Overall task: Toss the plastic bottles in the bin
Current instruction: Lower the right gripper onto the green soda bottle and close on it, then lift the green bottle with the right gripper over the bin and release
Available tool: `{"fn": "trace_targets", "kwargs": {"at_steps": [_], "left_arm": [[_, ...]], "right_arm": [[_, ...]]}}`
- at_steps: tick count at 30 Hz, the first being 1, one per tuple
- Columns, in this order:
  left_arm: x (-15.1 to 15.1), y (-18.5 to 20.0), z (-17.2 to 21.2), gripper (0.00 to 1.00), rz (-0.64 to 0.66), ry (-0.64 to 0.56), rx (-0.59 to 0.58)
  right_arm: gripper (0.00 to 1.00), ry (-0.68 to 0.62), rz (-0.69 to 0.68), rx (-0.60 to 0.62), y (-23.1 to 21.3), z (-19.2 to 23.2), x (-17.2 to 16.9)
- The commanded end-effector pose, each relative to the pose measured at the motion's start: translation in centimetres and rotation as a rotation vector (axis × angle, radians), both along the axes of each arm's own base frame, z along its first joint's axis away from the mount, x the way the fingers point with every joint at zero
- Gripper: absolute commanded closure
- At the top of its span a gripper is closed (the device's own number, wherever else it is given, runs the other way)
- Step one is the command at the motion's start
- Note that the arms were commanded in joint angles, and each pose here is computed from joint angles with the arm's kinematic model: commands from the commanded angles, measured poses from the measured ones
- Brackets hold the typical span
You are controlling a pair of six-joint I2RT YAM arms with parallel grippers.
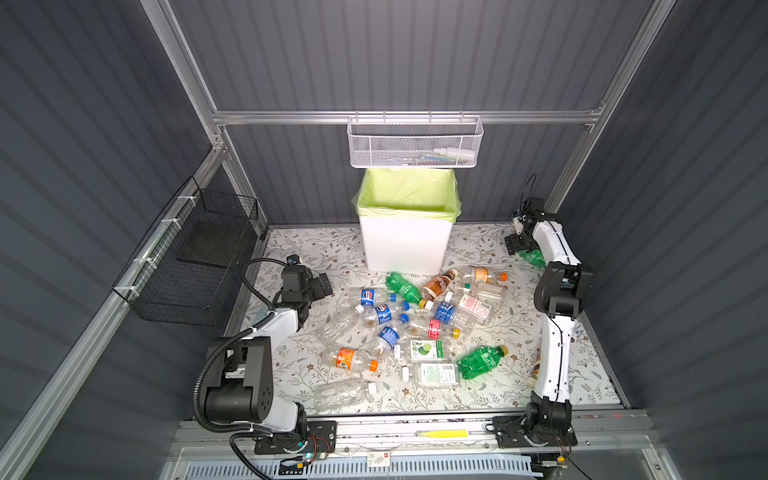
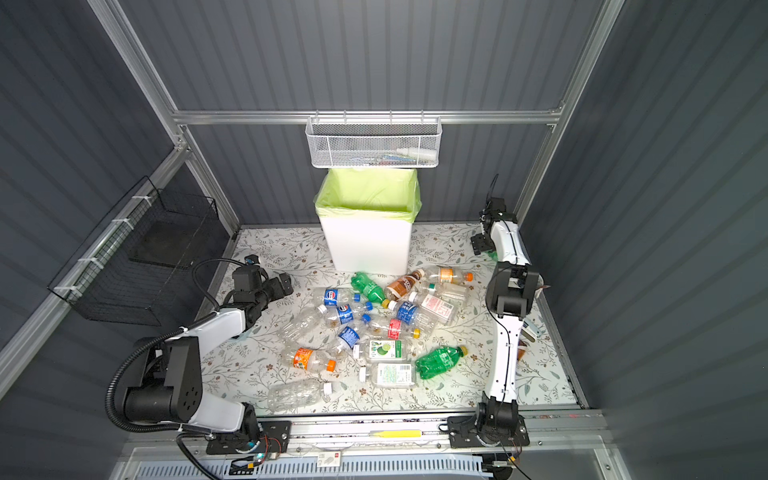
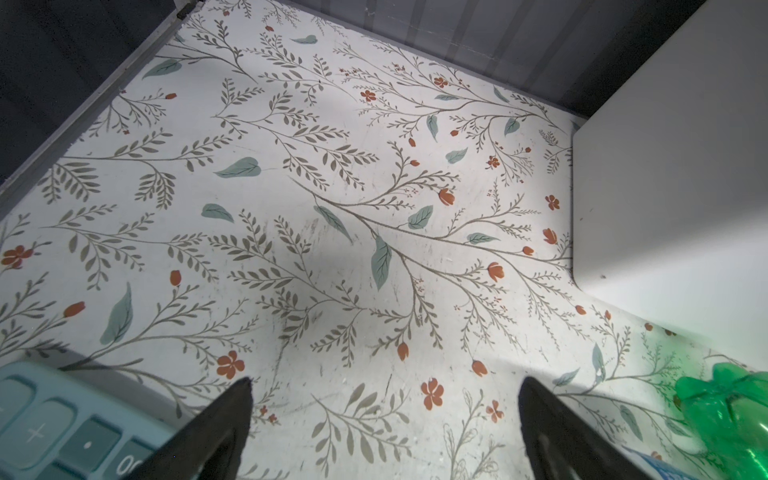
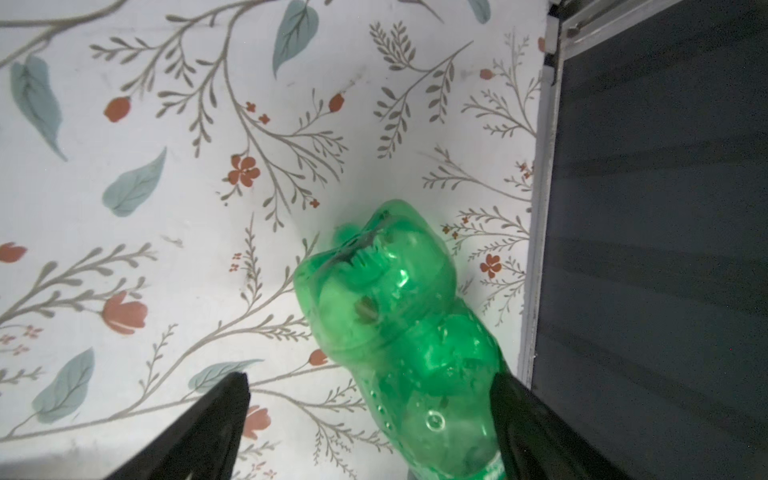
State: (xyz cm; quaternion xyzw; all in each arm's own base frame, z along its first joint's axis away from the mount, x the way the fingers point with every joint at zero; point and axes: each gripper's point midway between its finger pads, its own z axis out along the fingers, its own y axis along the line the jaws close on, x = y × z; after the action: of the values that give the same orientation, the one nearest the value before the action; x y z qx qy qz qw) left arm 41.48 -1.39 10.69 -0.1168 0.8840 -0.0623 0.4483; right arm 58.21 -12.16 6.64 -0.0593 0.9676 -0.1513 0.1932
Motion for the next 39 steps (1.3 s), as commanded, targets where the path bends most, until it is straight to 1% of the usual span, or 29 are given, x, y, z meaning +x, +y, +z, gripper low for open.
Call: {"fn": "trace_targets", "kwargs": {"at_steps": [1,4,7,10,15,18,21,24,27,31,33,35,39], "left_arm": [[0.2,-0.3,-0.3,0.0,-0.014,0.02,-0.005],[0.1,-0.3,-0.6,0.0,-0.017,0.032,-0.003],[0.1,-0.4,-0.6,0.0,-0.021,0.035,-0.003],[0.2,-0.4,-0.7,0.0,-0.022,0.037,-0.002],[0.3,-0.5,-0.9,0.0,-0.024,0.038,-0.015],[0.2,-0.6,-1.1,0.0,-0.022,0.041,-0.022],[0.0,-0.5,-1.0,0.0,-0.019,0.038,-0.022],[-0.4,0.0,-0.9,0.0,0.007,0.033,-0.011],[-0.7,0.4,-0.7,0.0,0.036,0.023,-0.004],[-1.0,0.9,-0.7,0.0,0.067,0.022,-0.006],[-1.1,1.1,-0.8,0.0,0.083,0.022,-0.003],[-1.2,1.3,-0.7,0.0,0.093,0.019,0.0],[-1.1,1.3,-0.2,0.0,0.092,0.009,0.004]], "right_arm": [[0.07,0.064,-0.018,-0.044,-0.6,-2.1,-0.8],[0.11,0.081,-0.015,-0.061,-0.8,-2.7,-1.0],[0.17,0.115,-0.007,-0.058,-0.7,-3.9,-1.5],[0.26,0.129,-0.006,-0.036,-0.2,-4.0,-1.9],[0.43,0.084,0.02,-0.02,1.5,-2.4,-1.1],[0.48,0.045,0.029,0.008,2.8,-1.0,-0.4],[0.52,-0.012,0.022,0.053,3.8,1.3,0.1],[0.55,-0.104,0.017,0.109,4.7,5.2,0.6],[0.58,-0.226,0.012,0.165,5.6,10.6,0.5],[0.59,-0.462,0.035,0.249,7.2,19.3,-1.1],[0.58,-0.613,0.055,0.297,8.2,23.7,-2.8],[0.55,-0.797,0.078,0.345,9.0,29.0,-5.1],[0.53,-1.073,0.133,0.446,10.7,38.1,-10.3]]}}
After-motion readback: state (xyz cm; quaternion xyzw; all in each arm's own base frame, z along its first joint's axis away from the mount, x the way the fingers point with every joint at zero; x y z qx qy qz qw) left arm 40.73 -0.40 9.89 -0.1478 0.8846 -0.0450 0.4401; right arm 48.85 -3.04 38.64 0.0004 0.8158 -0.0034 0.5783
